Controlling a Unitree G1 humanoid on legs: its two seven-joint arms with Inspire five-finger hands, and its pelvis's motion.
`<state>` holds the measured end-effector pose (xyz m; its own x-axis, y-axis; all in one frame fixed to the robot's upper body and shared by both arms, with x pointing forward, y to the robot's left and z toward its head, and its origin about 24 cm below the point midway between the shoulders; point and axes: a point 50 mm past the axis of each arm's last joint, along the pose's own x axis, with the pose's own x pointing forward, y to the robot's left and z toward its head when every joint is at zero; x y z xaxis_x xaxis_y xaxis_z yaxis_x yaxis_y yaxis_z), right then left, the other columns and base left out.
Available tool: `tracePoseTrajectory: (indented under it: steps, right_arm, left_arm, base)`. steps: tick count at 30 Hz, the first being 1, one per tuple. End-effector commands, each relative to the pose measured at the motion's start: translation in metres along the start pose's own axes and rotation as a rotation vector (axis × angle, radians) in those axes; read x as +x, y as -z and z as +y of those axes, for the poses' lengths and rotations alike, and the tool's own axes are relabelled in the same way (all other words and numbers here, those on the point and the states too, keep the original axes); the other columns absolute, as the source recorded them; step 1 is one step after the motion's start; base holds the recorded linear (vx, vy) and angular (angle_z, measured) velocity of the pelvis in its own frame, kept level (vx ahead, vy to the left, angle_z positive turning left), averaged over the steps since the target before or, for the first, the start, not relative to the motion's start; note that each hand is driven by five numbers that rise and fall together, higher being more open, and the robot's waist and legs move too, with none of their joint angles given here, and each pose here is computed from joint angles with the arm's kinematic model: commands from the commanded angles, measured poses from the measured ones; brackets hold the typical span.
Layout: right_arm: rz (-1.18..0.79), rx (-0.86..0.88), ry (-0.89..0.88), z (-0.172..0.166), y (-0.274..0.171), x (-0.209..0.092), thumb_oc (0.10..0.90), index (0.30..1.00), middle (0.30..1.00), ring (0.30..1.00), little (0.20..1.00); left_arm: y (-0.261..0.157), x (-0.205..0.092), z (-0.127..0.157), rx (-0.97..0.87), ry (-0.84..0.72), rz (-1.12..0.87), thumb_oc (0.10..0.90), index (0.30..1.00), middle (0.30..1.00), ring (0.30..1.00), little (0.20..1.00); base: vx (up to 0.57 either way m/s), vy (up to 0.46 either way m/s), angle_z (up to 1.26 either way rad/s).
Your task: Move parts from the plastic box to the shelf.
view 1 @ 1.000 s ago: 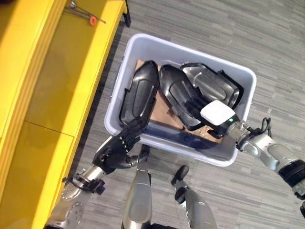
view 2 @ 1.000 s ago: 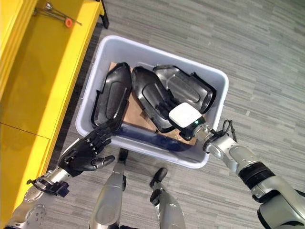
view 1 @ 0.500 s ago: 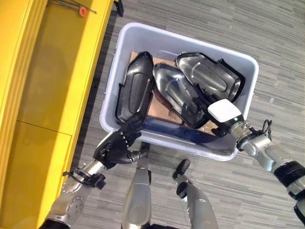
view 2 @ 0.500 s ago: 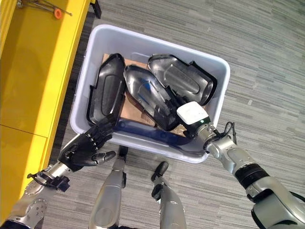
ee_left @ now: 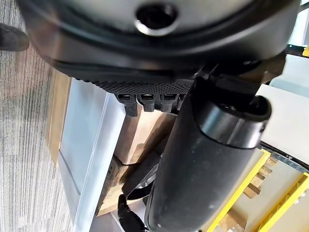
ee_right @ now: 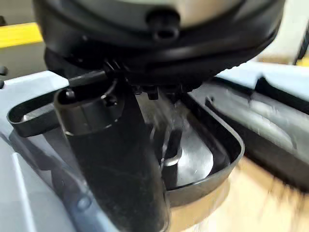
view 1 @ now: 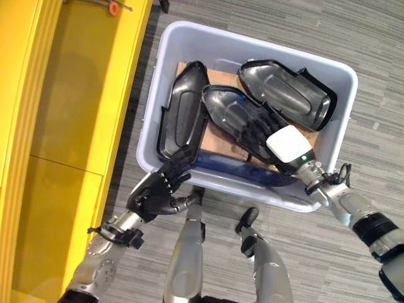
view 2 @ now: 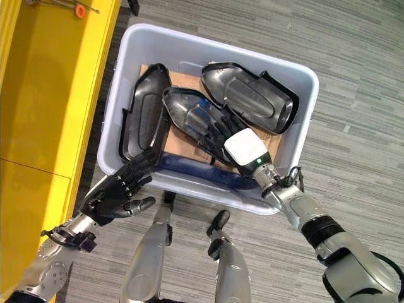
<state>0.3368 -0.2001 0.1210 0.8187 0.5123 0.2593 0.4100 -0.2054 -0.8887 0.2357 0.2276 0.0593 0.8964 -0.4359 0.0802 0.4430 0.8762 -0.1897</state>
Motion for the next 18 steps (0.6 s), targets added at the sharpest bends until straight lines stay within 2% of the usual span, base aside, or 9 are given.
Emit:
tracePoseTrajectory:
  steps: [1, 6, 13, 14, 15, 18]
  right_arm:
    - [-0.097, -0.153, 0.260, -0.038, 0.015, 0.012, 0.900, 1.000, 1.000, 1.000, 1.000]
    - [-0.180, -0.175, 0.224, -0.028, 0.010, 0.005, 0.900, 1.000, 1.000, 1.000, 1.000]
    - [-0.113, -0.292, -0.003, -0.002, 0.033, -0.006, 0.900, 1.000, 1.000, 1.000, 1.000]
    - [-0.106, -0.297, -0.009, -0.001, 0.035, -0.007, 0.865, 0.951, 0.951, 0.951, 0.951]
    - [-0.073, -0.307, -0.023, -0.002, 0.043, -0.004, 0.741, 0.778, 0.778, 0.778, 0.778]
    - [-0.031, -0.320, -0.054, -0.007, 0.050, 0.003, 0.645, 0.643, 0.643, 0.643, 0.643]
  left_arm:
    - [-0.011, 0.014, -0.024, 0.010, 0.112, -0.120, 0.900, 1.000, 1.000, 1.000, 1.000]
    - [-0.009, 0.015, -0.023, -0.001, 0.113, -0.121, 0.900, 1.000, 1.000, 1.000, 1.000]
    - [-0.012, 0.018, -0.020, 0.018, 0.126, -0.118, 0.900, 1.000, 1.000, 1.000, 1.000]
    - [-0.012, 0.018, -0.019, 0.020, 0.128, -0.118, 0.900, 1.000, 1.000, 1.000, 1.000]
    - [-0.014, 0.020, -0.018, 0.023, 0.136, -0.113, 0.900, 1.000, 1.000, 1.000, 1.000]
    - [-0.016, 0.022, -0.018, 0.042, 0.144, -0.105, 0.900, 1.000, 1.000, 1.000, 1.000]
  base:
    - [-0.02, 0.046, -0.02]
    - [0.00, 0.000, 0.00]
    - [-0.01, -0.027, 0.02]
    - [-0.03, -0.073, 0.01]
    - [-0.02, -0.073, 0.00]
    - [-0.03, -0.056, 0.01]
